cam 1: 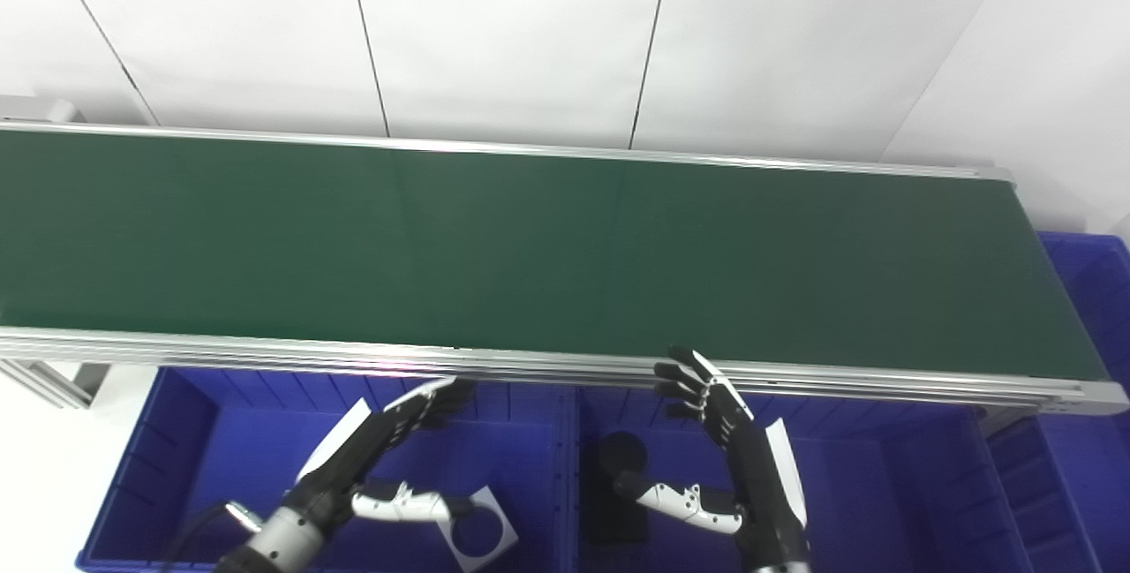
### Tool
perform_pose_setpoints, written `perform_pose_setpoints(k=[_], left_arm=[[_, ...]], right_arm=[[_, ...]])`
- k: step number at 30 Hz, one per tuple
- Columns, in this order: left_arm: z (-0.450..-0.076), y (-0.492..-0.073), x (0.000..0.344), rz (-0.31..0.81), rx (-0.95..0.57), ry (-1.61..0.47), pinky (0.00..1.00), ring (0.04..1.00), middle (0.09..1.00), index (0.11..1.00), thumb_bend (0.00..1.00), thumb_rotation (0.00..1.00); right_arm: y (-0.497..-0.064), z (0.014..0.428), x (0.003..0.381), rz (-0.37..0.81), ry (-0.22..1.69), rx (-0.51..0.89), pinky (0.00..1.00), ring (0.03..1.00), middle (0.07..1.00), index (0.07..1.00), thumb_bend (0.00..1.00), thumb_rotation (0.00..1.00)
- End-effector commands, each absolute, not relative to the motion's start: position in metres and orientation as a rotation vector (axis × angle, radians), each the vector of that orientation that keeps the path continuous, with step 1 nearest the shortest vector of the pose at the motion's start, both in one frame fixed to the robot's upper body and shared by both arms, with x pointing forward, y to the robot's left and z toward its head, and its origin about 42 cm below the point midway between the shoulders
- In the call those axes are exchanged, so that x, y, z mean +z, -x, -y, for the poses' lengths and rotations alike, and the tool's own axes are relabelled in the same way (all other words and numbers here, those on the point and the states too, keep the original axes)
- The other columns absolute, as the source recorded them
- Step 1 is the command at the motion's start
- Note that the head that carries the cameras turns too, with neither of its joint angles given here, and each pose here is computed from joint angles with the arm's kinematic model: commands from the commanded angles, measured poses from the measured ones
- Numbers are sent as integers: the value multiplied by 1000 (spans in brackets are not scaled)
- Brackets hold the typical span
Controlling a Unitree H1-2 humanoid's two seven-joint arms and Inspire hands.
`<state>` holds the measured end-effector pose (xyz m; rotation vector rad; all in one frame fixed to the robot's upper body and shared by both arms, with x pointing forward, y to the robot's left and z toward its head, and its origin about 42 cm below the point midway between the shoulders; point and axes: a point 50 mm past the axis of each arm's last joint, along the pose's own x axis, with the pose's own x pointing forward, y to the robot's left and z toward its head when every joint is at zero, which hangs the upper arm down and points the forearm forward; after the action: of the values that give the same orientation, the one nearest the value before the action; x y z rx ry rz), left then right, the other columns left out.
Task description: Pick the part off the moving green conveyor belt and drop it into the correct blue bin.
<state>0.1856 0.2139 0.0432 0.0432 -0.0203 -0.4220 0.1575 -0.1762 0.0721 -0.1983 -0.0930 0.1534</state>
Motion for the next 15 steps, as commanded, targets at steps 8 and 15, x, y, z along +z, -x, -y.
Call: perform_pose_setpoints(k=[8, 15], left_arm=[[-220, -182, 41, 91, -382, -55, 829, 876, 907, 899, 848, 300], [-214, -184, 44, 120, -373, -50, 842, 899, 920, 908, 849, 283]], right_arm=[[-158, 177, 82, 97, 217, 151, 694, 760, 804, 862, 868, 302], [-157, 179, 83, 71, 242, 146, 708, 769, 811, 868, 858, 295]])
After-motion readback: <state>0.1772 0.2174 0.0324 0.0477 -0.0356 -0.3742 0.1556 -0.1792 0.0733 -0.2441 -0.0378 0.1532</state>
